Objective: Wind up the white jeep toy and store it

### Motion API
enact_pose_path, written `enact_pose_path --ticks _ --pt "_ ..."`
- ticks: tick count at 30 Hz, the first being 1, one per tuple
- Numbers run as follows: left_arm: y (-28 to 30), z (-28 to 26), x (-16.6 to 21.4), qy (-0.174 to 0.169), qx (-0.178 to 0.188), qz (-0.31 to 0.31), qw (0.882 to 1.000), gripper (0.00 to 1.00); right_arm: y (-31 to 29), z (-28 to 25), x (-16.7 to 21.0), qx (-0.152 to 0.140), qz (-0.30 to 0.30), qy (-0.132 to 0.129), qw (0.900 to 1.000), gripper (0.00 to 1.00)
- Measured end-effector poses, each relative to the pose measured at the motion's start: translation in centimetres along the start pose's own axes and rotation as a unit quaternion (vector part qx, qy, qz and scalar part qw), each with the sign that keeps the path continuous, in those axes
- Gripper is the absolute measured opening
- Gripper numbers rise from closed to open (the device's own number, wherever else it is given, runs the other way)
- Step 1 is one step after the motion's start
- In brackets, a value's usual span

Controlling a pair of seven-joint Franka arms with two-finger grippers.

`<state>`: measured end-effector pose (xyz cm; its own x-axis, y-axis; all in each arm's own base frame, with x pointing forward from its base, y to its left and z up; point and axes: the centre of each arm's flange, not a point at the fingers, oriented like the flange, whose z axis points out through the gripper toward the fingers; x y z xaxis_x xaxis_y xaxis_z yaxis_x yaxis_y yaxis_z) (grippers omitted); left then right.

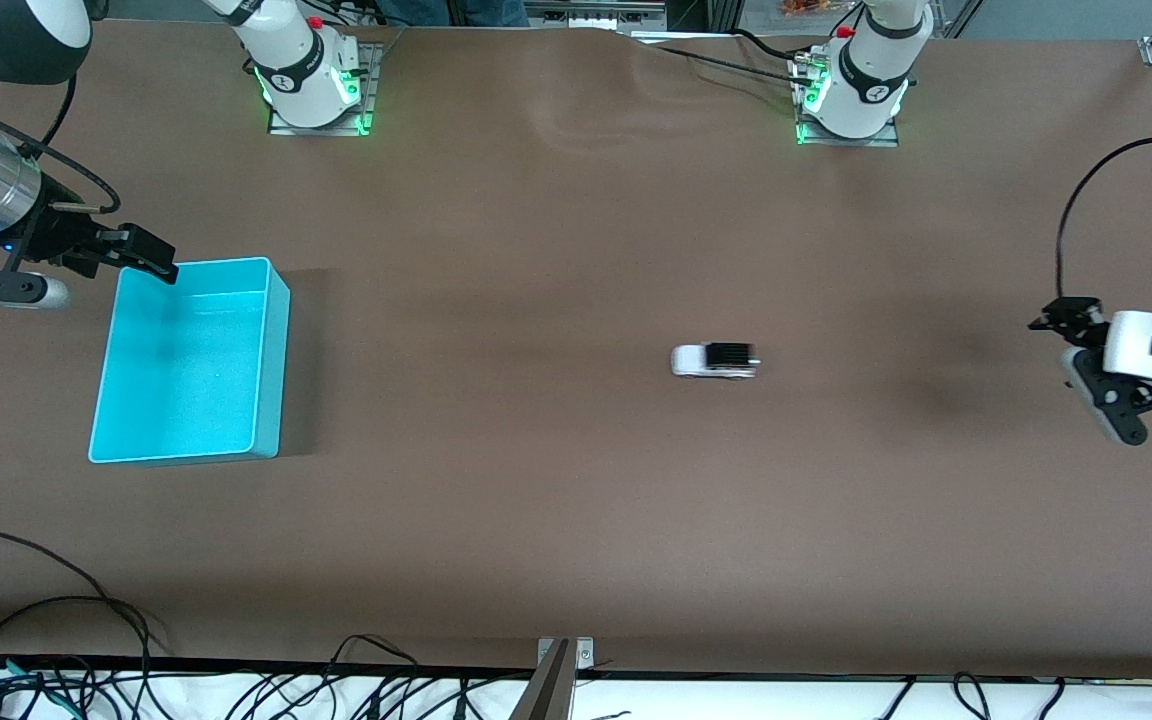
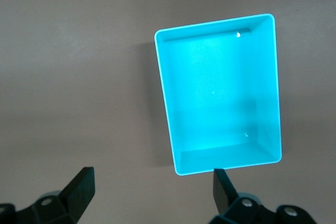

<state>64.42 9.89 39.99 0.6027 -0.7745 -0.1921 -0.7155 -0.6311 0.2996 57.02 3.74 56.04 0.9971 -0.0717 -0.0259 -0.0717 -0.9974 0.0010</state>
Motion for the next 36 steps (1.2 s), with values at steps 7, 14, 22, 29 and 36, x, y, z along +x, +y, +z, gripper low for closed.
enact_pose_path --ticks 7,14,22,29,36 --pt "3.4 -0.9 3.7 -0.003 -0.007 -0.077 0.997 1.00 0.0 -0.4 -0.1 0.000 0.000 0.004 1.000 1.00" --pt "7.4 -2.4 6.2 -0.014 -0.012 -0.151 0.988 1.00 -0.2 -0.4 -0.1 0.000 -0.002 0.004 1.000 1.00" --pt "11.5 -3.9 8.2 -0.027 -0.010 -0.208 0.978 1.00 -1.8 -0.1 -0.3 0.000 -0.016 0.000 1.000 1.00" --pt "12.3 -4.7 7.9 -0.028 -0.005 -0.218 0.975 1.00 -2.0 0.7 -0.3 -0.002 -0.019 -0.014 1.000 1.00" --pt "13.1 -5.6 7.8 -0.027 0.006 -0.220 0.975 1.00 -3.7 0.9 -0.5 -0.003 -0.051 -0.016 0.999 1.00"
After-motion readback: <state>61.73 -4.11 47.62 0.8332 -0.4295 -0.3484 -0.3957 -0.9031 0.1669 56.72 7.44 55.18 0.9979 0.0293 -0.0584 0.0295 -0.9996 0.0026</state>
